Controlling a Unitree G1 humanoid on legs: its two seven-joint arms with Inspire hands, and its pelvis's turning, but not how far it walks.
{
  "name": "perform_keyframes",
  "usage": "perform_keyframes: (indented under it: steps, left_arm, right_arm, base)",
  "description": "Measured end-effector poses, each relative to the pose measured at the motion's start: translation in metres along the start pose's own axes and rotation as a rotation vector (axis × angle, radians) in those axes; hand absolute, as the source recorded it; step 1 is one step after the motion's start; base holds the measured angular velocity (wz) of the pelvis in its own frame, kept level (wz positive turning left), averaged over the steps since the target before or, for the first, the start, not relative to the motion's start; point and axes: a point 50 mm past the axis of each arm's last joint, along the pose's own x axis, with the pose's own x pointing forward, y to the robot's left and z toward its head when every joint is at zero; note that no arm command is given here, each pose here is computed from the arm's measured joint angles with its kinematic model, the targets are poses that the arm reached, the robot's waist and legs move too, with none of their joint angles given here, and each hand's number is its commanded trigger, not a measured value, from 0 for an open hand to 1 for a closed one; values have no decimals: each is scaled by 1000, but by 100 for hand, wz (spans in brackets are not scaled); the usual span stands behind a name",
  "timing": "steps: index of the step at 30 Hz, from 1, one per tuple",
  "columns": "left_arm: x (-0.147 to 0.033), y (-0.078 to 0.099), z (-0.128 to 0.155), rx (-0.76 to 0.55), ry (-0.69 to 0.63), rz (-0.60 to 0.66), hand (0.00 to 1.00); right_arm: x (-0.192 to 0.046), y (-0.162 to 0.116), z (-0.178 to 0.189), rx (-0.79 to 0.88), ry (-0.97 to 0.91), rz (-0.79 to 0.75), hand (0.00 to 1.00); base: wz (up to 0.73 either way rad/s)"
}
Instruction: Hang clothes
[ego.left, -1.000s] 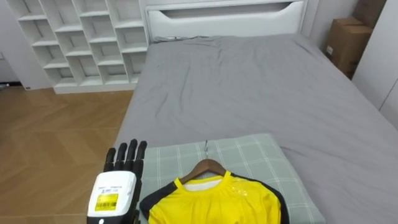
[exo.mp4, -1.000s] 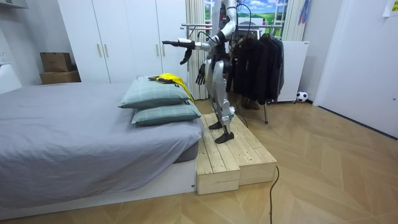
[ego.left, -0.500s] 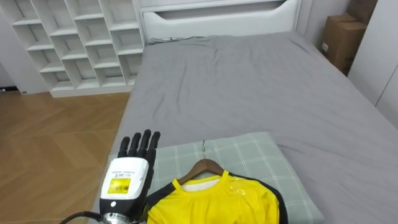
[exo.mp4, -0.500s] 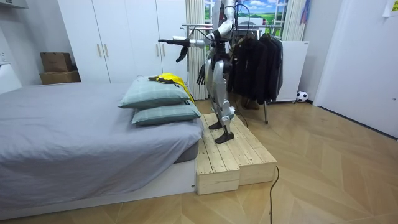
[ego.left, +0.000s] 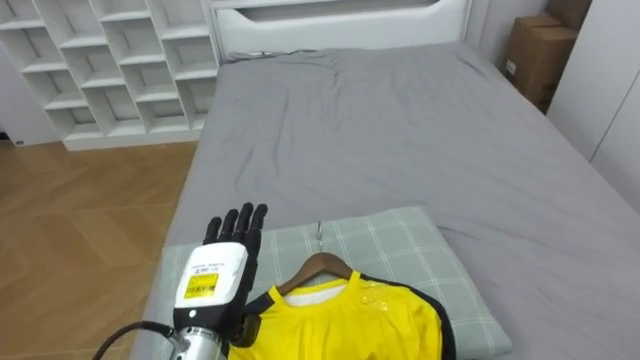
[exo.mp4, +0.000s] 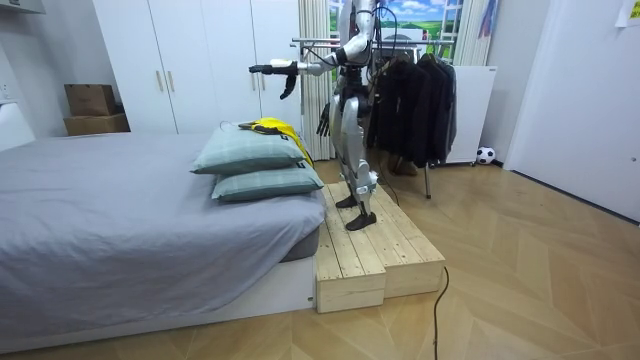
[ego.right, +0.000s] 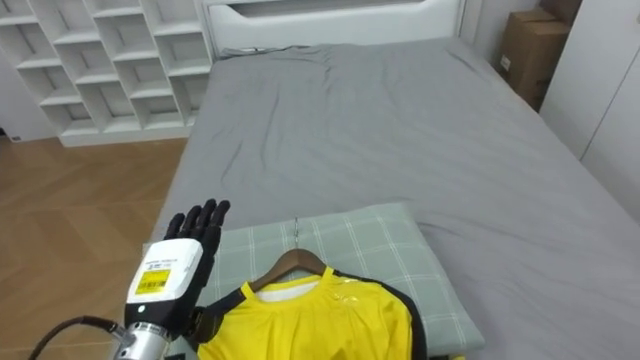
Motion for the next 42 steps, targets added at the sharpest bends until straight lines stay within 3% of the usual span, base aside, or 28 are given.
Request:
perform_keyframes:
  steps: [8,30,39,42]
  left_arm:
    - [-4,-16,2,-32,28,-127,0]
    - [3,-13,2,-99,65,-171,0]
    - [17,-10,-7,-108,104,-146,0]
    - [31,-5,-13,-120,141,-143,0]
  right_arm:
    - [1,2,0,5,12,6,0]
    - [1,7,-11,90,60,4,0]
    - [-1,-3,-17,51,106,-42,0]
    - [2,1,-5,26,79,-23,0]
  base:
    - [0]
    - [0]
    - [0]
    - [-2]
